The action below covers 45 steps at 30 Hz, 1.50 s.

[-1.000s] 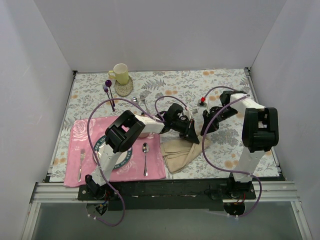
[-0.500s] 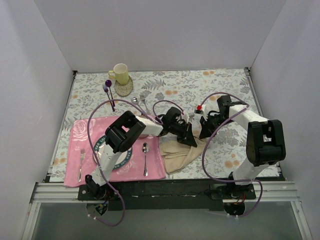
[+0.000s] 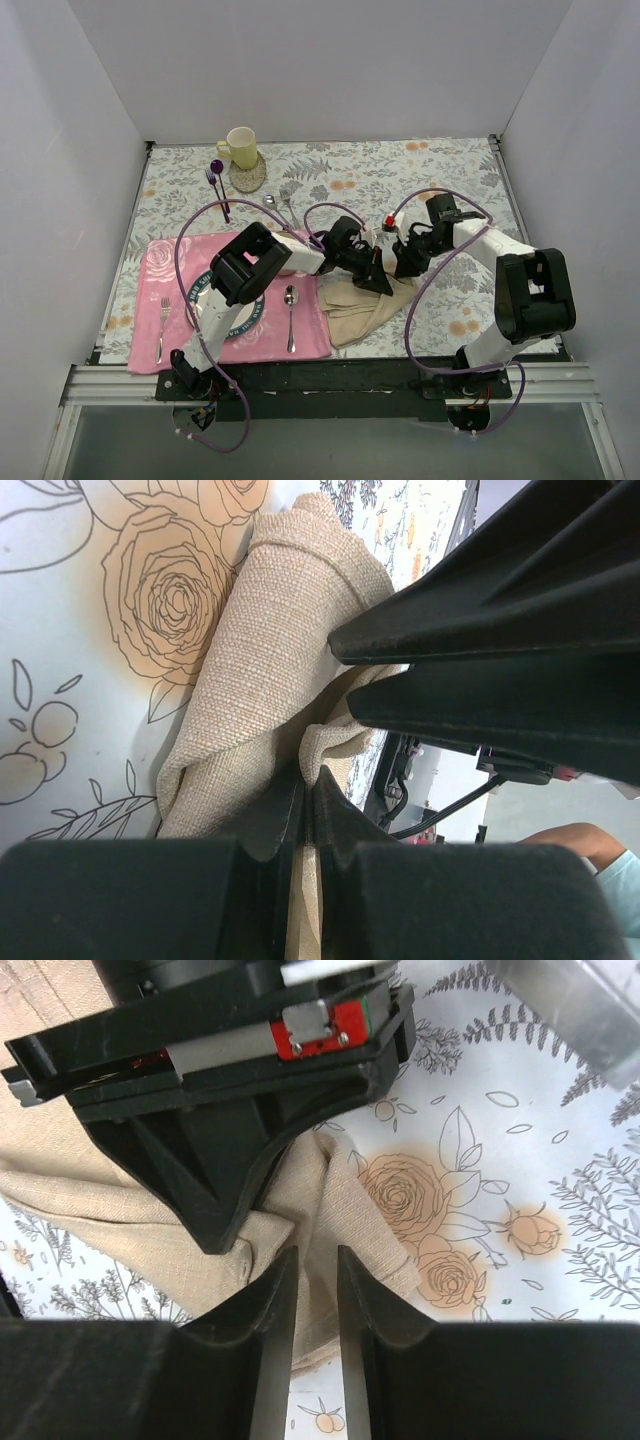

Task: Fold the napkin into a case and place the utensils inside
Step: Stuff the top corner of the smaller-rectangle-folded napkin into the folded napkin.

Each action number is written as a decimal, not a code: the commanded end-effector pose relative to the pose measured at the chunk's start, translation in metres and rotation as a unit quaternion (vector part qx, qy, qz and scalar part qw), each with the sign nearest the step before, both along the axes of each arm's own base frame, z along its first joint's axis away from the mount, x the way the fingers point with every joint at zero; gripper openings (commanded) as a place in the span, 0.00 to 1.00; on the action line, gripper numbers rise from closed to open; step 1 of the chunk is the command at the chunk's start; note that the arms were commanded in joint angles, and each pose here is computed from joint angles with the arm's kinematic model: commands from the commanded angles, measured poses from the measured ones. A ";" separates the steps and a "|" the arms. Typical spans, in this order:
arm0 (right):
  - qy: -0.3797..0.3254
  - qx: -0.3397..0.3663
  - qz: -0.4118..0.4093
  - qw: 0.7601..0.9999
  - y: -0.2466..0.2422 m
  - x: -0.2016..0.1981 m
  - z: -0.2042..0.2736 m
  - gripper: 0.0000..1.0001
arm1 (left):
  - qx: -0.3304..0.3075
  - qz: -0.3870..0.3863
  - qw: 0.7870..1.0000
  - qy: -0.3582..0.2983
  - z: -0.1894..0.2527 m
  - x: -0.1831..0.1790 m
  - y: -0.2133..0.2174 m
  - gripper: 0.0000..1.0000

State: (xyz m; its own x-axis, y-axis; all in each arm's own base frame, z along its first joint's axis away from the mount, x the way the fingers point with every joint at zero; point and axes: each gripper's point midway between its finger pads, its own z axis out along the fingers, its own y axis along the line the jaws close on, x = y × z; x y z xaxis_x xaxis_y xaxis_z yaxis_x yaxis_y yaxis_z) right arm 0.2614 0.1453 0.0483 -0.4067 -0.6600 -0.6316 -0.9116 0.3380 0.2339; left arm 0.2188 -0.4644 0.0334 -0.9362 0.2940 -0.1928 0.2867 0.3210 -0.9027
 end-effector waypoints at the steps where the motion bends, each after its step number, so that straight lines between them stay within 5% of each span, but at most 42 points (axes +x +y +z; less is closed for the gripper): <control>1: -0.041 -0.009 0.006 0.999 0.006 0.004 0.007 0.31 | -0.003 0.001 1.000 -0.008 0.010 0.000 0.002 0.00; 13: -0.084 -0.056 0.018 0.995 0.006 0.000 -0.006 0.43 | -0.001 0.001 1.000 -0.003 0.008 0.001 0.001 0.00; 21: -0.111 -0.090 0.005 0.990 -0.002 0.005 -0.013 0.29 | 0.001 0.002 1.000 0.001 0.007 0.002 0.001 0.00; 25: -0.127 -0.084 0.000 0.988 -0.001 0.011 -0.002 0.01 | -0.002 0.003 1.000 -0.001 0.011 0.004 0.001 0.00; 45: -0.140 -0.040 0.048 0.988 0.012 -0.002 0.029 0.01 | -0.029 0.010 1.000 0.006 0.054 0.019 -0.006 0.00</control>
State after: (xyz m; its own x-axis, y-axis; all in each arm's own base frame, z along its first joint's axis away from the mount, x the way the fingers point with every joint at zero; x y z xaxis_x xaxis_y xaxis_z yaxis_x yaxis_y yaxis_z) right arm 0.2667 0.1510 0.0629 -0.2155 -0.7528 -0.6220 -0.9496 0.3100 -0.0462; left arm 0.2266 -0.4628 0.0387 -0.9521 0.2730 -0.1380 0.2307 0.3444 -0.9101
